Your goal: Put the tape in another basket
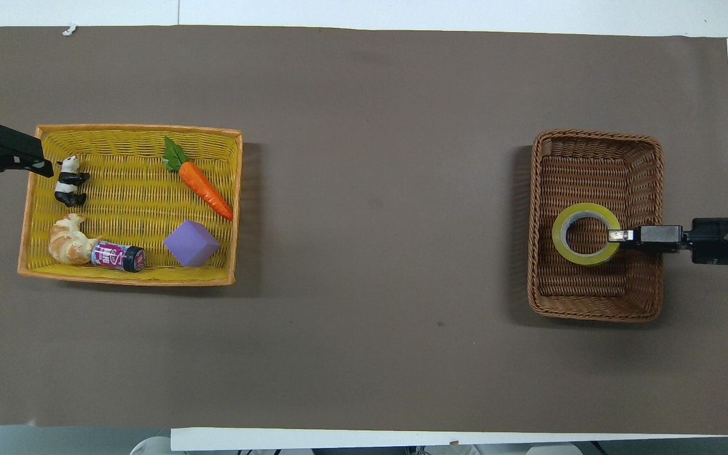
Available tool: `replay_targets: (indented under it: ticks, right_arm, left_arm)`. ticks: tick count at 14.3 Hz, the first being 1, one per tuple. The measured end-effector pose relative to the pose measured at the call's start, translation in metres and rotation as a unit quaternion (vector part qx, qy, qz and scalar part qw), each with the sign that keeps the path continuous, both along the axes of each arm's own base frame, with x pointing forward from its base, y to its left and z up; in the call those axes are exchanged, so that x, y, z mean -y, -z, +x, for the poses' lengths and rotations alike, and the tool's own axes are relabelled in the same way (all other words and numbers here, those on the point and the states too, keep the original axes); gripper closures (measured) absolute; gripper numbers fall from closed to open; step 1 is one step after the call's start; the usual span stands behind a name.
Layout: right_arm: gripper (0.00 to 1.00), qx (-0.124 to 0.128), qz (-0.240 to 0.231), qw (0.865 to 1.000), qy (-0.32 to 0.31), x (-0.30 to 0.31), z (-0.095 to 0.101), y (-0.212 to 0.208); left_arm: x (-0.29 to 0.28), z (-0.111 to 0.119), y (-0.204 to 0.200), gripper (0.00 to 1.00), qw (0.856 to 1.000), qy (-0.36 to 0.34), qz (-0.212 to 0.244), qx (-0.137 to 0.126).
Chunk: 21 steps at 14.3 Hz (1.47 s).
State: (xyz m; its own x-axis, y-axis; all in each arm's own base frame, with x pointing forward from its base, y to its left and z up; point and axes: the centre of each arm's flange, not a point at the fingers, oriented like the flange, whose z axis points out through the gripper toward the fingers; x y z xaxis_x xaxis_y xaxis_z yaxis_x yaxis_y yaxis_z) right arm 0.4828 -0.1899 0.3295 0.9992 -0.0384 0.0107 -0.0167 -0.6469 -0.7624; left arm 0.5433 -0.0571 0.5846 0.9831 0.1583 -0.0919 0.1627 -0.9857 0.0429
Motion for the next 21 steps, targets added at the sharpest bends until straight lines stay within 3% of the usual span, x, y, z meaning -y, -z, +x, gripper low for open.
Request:
replay_targets:
  ticks: [3,9,13,18,21]
  right_arm:
    - [0.00,0.022,-0.054,0.998,-0.037,0.002,0.016,-0.037]
    - [0.00,0.021,-0.178,0.981,-0.071,-0.051,0.048,-0.136]
    - [0.00,0.011,-0.265,0.961,-0.077,-0.091,0.046,-0.189]
    - [0.00,-0.024,-0.363,0.928,-0.080,-0.109,0.028,-0.251]
    - [0.00,-0.049,-0.395,0.916,-0.054,-0.103,0.021,-0.280]
  left_arm:
    - [0.000,0.001,0.003,0.00,1.000,0.002,0.000,0.004]
    - [0.005,-0.001,-0.002,0.00,1.000,0.012,0.020,0.015]
    - [0.027,-0.005,-0.009,0.00,0.998,0.055,0.028,0.024]
    - [0.020,-0.005,-0.011,0.00,0.993,0.109,0.024,0.027]
    - [0.013,-0.004,-0.011,0.00,0.992,0.125,0.023,0.027]
